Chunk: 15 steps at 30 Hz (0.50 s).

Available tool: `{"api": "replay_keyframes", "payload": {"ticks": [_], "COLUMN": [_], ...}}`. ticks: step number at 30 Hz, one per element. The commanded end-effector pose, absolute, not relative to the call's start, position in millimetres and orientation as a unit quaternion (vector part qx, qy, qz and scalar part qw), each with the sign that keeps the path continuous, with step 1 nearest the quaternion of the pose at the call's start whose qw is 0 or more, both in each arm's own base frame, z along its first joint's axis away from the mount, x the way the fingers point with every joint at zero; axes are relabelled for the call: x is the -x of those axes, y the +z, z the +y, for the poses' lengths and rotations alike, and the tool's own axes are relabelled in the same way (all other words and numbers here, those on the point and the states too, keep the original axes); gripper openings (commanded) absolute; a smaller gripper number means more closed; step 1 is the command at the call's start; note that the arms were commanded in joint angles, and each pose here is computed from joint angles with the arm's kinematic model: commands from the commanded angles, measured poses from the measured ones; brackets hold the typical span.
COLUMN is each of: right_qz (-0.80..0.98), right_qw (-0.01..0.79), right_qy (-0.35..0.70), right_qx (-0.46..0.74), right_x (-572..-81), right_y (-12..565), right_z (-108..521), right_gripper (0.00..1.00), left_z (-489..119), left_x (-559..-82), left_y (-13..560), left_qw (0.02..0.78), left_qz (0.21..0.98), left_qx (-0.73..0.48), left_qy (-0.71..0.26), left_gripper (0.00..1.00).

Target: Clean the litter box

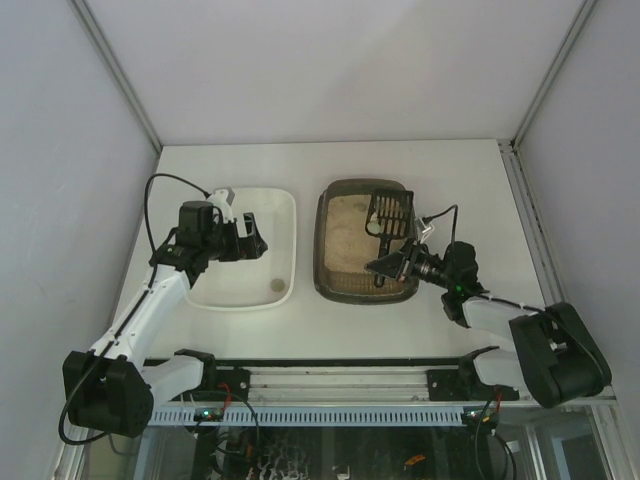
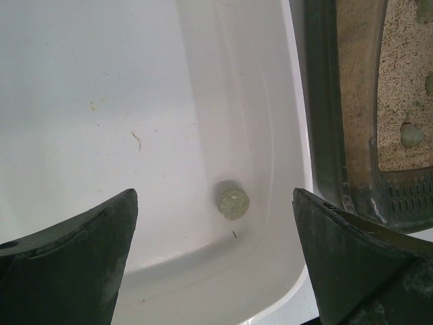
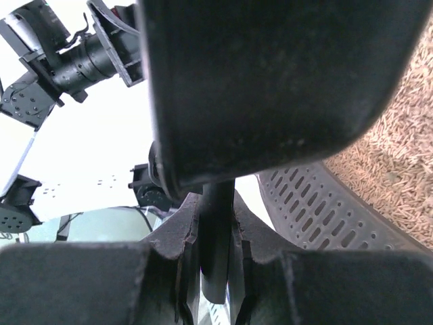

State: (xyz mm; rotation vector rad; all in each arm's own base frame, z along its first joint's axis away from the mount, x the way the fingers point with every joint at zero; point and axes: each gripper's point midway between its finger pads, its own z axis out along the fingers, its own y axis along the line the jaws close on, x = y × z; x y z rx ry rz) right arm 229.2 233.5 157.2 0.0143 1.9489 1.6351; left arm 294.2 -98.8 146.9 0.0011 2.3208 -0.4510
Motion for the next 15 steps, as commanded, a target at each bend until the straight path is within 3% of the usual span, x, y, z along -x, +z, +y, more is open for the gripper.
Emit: {"api": "replay_keyframes", "payload": {"ticks": [1,6,10,15], "right_qz": [0.711,0.695,0.709,0.681], "right_qw": [0.280,0.278,0.214,0.204], "right_qy": [0.644,0.662,0.672,0.700], "right_qx": [0.035,-0.036,-0.011,-0.069], "right_x": [-227.1,-243.5,-230.4,-246.9], "right_y": [174.9,167.6,153.8,153.3], "right_z": [256.8,237.1,263.9,249.9], "right_gripper": [0.00,0.00,0.00,0.00], "left_z": [-97.7,-97.2,-96.7,-96.0], "left_x": [-297.1,-296.4,-295.9,-297.0], "left_y": [146.3,145.8,144.4,144.5], "left_qw": [0.389,0.390,0.389,0.392], "left_qz": [0.904,0.904,0.904,0.903], "left_qx": [-0.010,-0.011,-0.012,-0.013], "left_qy": [-0.176,-0.175,-0.174,-0.172], "left_gripper": [1.00,1.00,1.00,1.00]}}
